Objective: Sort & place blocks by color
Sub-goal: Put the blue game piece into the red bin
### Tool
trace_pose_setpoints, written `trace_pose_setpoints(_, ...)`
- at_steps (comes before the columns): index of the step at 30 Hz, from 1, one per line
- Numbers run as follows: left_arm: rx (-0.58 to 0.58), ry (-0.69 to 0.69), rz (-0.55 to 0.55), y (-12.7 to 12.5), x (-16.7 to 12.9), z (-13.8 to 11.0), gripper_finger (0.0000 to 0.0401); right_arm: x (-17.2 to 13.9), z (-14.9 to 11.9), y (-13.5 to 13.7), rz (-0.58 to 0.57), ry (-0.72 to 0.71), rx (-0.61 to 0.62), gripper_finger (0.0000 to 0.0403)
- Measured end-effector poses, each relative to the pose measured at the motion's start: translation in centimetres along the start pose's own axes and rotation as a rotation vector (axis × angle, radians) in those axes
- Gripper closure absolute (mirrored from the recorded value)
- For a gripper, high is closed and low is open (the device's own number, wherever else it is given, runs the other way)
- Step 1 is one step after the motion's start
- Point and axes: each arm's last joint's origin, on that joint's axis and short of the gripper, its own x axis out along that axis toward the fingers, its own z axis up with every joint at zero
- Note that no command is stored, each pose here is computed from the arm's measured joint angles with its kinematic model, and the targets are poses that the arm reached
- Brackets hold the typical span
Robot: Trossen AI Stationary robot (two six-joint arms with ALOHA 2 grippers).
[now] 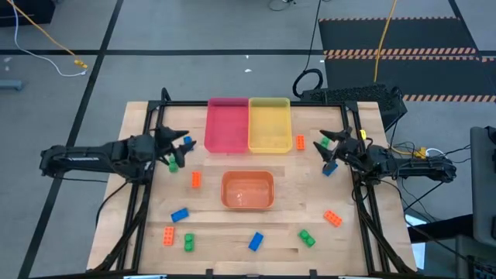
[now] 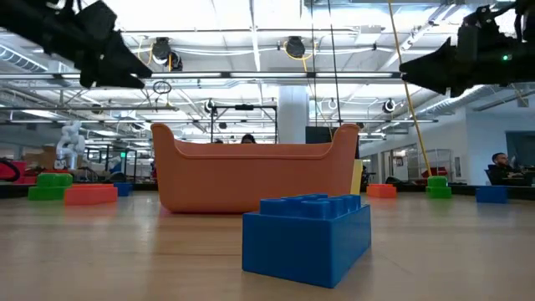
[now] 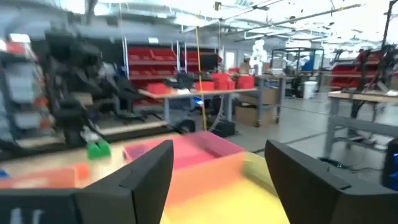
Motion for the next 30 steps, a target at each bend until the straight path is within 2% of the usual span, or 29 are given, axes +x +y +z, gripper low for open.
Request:
trace_pose_setpoints(4, -0.055, 0.048, 0.105, -0.5, 0.3, 2.4, 0.0142, 0.6, 2.0, 0.1, -0.024, -0.006, -0.067, 0.0149)
trace_pose_setpoints(7, -0.082, 0.123, 0.171, -0.7, 0.7, 4.1, 0.0151, 1.4, 3.1, 0.3, -0.065, 0.041, -0.132, 0.0149)
trace_pose_setpoints(10, -0.075, 0.271, 0.280, -0.5, 1.2, 5.2, 0.0159, 2.5, 4.4, 0.7, -0.104, 0.087, -0.163, 0.0149)
trace_pose_setpoints(14, -0.095, 0.501, 0.429, 0.2, 2.1, 5.8, 0.0161, 3.9, 4.0, 1.5, -0.098, 0.211, -0.214, 0.0149)
trace_pose_setpoints(19, -0.213, 0.718, 0.544, 1.8, 3.5, 5.7, 0.0160, 4.8, 3.7, 1.8, -0.176, 0.231, -0.196, 0.0149)
trace_pose_setpoints(25, -0.362, 0.876, 0.573, 3.9, 6.0, 4.8, 0.0132, 5.1, 4.4, 1.9, -0.204, 0.171, -0.202, 0.0149)
trace_pose_setpoints(30, -0.422, 0.966, 0.615, 5.2, 7.9, 3.9, 0.0108, 5.1, 4.5, 1.9, -0.202, 0.162, -0.240, 0.0149)
